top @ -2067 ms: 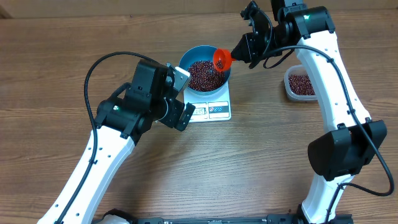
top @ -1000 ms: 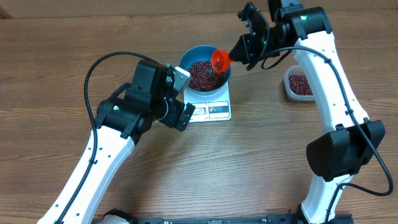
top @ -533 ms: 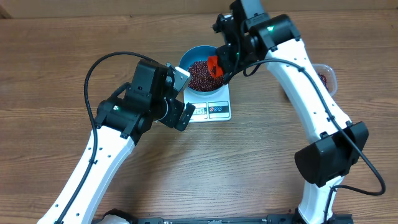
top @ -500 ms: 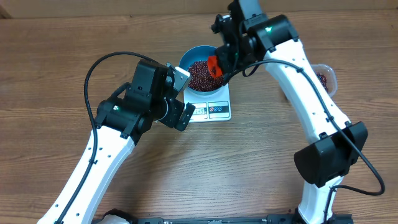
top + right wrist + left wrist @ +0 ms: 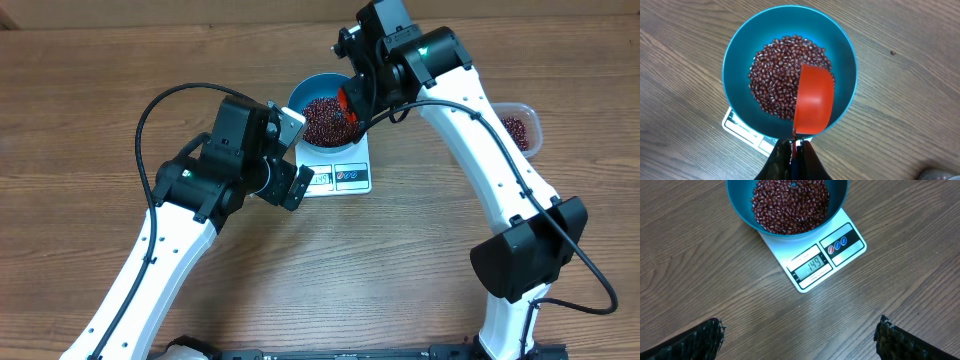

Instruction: Scoop item into bowl and weigh 150g on scale

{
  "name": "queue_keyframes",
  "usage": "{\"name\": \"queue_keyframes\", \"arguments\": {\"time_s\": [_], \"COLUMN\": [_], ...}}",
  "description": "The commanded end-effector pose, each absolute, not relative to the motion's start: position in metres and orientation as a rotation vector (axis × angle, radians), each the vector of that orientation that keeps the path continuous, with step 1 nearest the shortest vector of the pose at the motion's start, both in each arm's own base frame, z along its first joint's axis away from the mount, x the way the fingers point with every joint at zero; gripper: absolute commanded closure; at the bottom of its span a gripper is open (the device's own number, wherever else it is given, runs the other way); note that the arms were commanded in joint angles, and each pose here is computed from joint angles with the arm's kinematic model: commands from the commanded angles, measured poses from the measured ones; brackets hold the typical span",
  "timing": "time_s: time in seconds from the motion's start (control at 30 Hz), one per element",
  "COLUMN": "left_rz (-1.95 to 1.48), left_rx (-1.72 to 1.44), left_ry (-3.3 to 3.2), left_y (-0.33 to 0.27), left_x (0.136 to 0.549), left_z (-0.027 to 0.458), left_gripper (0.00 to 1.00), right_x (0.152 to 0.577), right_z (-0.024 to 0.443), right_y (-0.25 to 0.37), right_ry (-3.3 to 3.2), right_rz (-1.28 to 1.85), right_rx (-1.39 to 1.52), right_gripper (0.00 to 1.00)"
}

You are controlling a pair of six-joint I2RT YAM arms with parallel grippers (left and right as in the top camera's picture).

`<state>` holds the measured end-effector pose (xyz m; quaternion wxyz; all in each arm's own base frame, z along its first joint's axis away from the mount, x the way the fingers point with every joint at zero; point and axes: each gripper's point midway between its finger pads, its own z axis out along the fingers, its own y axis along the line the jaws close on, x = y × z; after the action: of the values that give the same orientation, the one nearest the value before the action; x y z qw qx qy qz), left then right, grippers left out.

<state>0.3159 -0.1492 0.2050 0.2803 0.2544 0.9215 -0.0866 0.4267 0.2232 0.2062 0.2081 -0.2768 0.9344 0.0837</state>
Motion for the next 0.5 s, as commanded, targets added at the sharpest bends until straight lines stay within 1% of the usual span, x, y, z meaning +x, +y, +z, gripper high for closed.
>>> {"name": "queue_keyframes", "arguments": {"time_s": [0.0, 0.33, 0.47], "left_rz": [-0.245, -0.245, -0.246], "left_rx": [0.719, 0.719, 0.719], "left_ry": [2.463, 2.463, 2.463], "left_y": [-0.1539, -0.1539, -0.154], "left_x": [0.3149, 0.3149, 0.3149], "left_z": [0.2039, 0.2039, 0.2039], "left_gripper": [0.0, 0.01, 0.0], "right_x": [0.4273, 0.4253, 0.4304], "right_z": [0.2369, 0.2374, 0.2377], "right_y": [0.2266, 0.2302, 0.2243], "right_ry": [2.499, 2.489, 2.48], "right_rz": [0.222, 0.249, 0.189], "right_rx": [-0.813, -0.842, -0.836], "right_gripper": [0.96, 0.96, 0.96]}}
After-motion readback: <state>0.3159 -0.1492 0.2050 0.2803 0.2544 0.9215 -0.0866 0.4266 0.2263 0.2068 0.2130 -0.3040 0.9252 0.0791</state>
